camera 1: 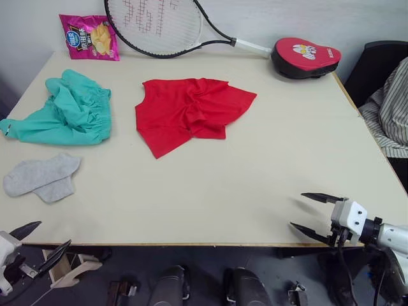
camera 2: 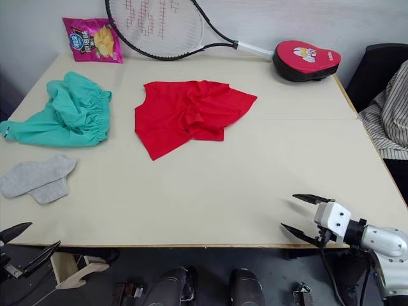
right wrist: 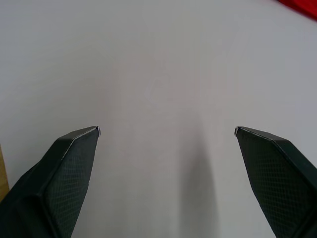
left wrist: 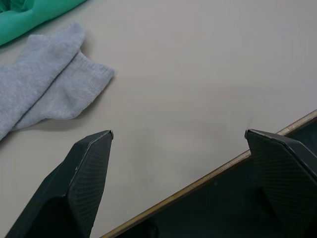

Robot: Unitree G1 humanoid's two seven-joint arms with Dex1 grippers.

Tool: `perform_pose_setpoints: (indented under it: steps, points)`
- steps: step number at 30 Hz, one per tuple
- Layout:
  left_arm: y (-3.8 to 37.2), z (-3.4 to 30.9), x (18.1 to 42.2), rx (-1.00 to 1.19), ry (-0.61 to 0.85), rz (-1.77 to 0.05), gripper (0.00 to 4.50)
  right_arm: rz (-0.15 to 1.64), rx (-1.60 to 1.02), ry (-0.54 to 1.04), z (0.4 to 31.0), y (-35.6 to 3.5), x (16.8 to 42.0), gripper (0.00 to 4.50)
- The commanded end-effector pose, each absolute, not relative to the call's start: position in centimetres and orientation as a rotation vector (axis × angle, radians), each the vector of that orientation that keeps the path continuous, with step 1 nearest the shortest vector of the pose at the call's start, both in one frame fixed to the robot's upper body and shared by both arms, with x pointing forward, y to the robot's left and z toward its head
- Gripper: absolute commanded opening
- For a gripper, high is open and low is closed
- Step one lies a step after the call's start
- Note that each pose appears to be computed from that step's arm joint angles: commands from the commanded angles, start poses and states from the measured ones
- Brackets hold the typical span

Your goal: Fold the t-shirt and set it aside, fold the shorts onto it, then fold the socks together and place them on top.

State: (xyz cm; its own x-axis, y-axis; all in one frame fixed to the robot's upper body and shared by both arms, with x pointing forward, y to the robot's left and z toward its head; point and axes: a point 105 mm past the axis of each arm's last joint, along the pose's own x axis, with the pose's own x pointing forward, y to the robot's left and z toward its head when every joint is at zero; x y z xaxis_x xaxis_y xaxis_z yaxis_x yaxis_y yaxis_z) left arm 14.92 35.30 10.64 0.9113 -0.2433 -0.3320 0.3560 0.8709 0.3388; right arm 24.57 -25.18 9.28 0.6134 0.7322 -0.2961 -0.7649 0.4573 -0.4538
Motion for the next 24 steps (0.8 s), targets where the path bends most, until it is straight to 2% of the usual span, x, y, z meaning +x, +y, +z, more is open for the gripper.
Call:
perform_pose_setpoints:
  steps: [1, 6, 9, 14, 22, 24]
  points:
    - [35.0, 11.4, 14.6, 0.453, 0.283, -0.34, 4.5, 0.932, -0.591, 0.028, 10.3, -25.0, 24.7, 4.46]
    - [33.4, 12.2, 15.2, 0.366, 0.259, -0.399, 4.5, 0.968, -0.576, 0.01, 11.1, -23.8, 25.0, 4.46]
    - [30.9, 13.4, 17.0, 0.273, 0.238, -0.488, 4.5, 0.943, -0.525, -0.064, 13.1, -22.1, 26.8, 4.46]
    - [27.6, 16.0, 22.0, 0.28, 0.15, -0.55, 4.5, 0.891, -0.502, -0.095, 15.6, -18.3, 31.5, 4.46]
    - [23.5, 15.7, 31.4, 0.387, 0.182, -0.579, 4.5, 0.899, -0.635, -0.05, 17.0, -11.0, 39.7, 4.46]
    - [22.5, 15.3, 33.1, 0.392, 0.209, -0.598, 4.5, 0.866, -0.664, 0.028, 16.5, -10.1, 41.6, 4.46]
